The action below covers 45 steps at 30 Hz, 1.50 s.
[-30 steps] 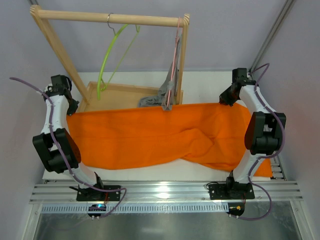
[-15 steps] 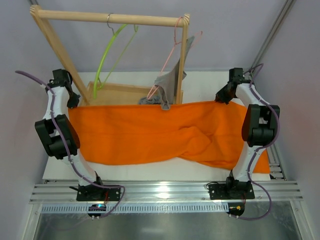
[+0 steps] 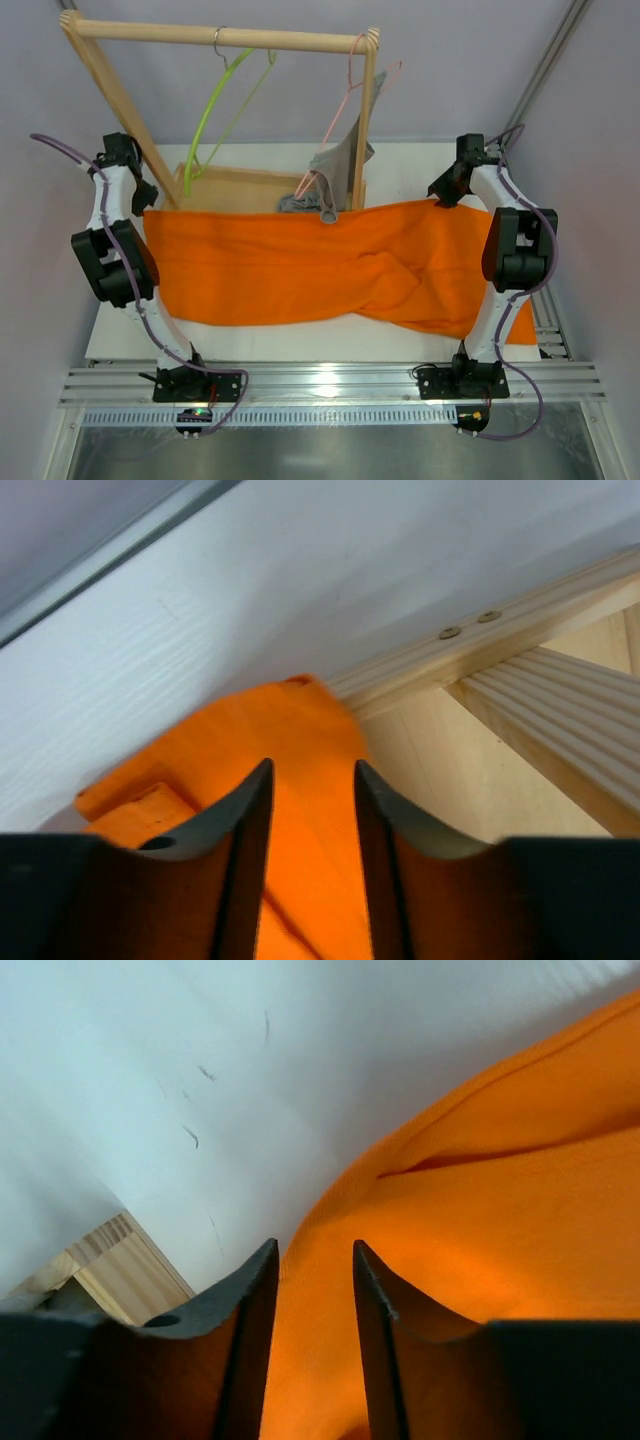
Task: Place the trousers on the hanger
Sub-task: Fold the trousers
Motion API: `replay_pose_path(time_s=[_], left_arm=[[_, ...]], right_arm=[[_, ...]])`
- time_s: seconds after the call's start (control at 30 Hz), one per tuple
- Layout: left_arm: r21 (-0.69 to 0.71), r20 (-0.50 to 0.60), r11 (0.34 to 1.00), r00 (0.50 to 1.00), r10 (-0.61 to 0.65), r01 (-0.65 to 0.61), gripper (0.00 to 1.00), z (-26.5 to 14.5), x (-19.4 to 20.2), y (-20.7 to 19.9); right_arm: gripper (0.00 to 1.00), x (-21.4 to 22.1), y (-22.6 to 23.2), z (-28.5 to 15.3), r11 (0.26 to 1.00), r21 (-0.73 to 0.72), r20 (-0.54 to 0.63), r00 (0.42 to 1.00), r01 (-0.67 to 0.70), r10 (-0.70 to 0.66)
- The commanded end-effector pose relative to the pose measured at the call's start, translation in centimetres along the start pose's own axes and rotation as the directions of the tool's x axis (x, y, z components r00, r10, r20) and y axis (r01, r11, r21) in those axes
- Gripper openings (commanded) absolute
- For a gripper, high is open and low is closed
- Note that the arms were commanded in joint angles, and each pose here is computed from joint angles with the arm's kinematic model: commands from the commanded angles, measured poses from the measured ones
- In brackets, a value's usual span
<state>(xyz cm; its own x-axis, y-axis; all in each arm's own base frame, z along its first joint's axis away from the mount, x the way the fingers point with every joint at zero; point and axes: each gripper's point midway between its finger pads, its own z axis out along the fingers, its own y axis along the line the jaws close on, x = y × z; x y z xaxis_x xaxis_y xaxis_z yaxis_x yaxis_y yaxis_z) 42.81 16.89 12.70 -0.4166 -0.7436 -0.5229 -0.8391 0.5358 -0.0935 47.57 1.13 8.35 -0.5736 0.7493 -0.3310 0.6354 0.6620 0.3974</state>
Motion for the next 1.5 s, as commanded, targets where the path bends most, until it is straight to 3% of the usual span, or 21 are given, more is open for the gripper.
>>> replay_pose_path(time_s=[0.0,0.03,0.17,0.2,0.37,0.43,0.7,0.77,1.03,1.23,1.37,1.47], left_arm=[[-0.035,0.110,0.999,0.993,-0.035,0.039,0.47,-3.6,-3.2,2.2],[-0.036,0.122,0.998,0.992,-0.041,0.045,0.54,-4.2,-3.2,2.5],[-0.037,0.146,0.997,0.987,-0.062,0.068,0.61,-6.6,-2.0,4.4],[-0.011,0.173,0.996,0.982,-0.082,0.085,0.61,-8.1,-2.2,4.8],[-0.048,0.120,0.996,0.990,-0.073,0.080,0.61,-8.3,3.2,8.2],[-0.038,0.134,0.993,0.986,-0.102,0.108,0.60,-9.1,4.3,9.2],[-0.119,0.005,0.987,0.994,-0.113,0.112,0.59,-9.0,11.0,13.2],[-0.134,0.006,0.983,0.992,-0.128,0.128,0.58,-9.3,11.7,14.0],[-0.199,-0.036,0.972,0.990,-0.134,0.125,0.62,-7.7,15.6,16.4],[-0.258,0.060,0.955,0.989,-0.138,0.149,0.64,-8.0,14.6,18.2],[-0.240,0.046,0.952,0.982,-0.185,0.190,0.64,-7.6,15.6,18.0],[-0.227,0.025,0.948,0.975,-0.222,0.222,0.63,-7.0,16.3,17.6]], right_arm=[[0.41,-2.1,-0.5,-2.8,0.998,0.069,0.075,0.997,-0.001,-0.004],[0.46,-1.9,-1.0,-3.1,0.996,0.086,0.071,0.997,-0.011,0.005],[0.52,-1.1,-2.9,-5.2,0.991,0.120,0.063,0.997,-0.059,0.052],[0.53,-0.9,-3.8,-6.1,0.988,0.135,0.070,0.995,-0.075,0.066],[0.55,-0.1,-7.3,-9.1,0.971,0.200,0.107,0.988,-0.134,0.115],[0.55,0.8,-9.7,-10.5,0.947,0.267,0.124,0.981,-0.179,0.151],[0.54,5.5,-18.1,-13.5,0.832,0.501,0.104,0.971,-0.238,0.215],[0.54,5.5,-18.9,-14.3,0.844,0.460,0.151,0.961,-0.277,0.233],[0.53,7.6,-20.9,-14.3,0.867,0.432,0.134,0.969,-0.247,0.210],[0.51,7.9,-20.4,-13.7,0.898,0.373,0.135,0.971,-0.235,0.198],[0.51,8.7,-20.7,-12.8,0.890,0.377,0.117,0.967,-0.256,0.228],[0.52,11.3,-22.2,-12.5,0.838,0.425,0.093,0.937,-0.343,0.337]])
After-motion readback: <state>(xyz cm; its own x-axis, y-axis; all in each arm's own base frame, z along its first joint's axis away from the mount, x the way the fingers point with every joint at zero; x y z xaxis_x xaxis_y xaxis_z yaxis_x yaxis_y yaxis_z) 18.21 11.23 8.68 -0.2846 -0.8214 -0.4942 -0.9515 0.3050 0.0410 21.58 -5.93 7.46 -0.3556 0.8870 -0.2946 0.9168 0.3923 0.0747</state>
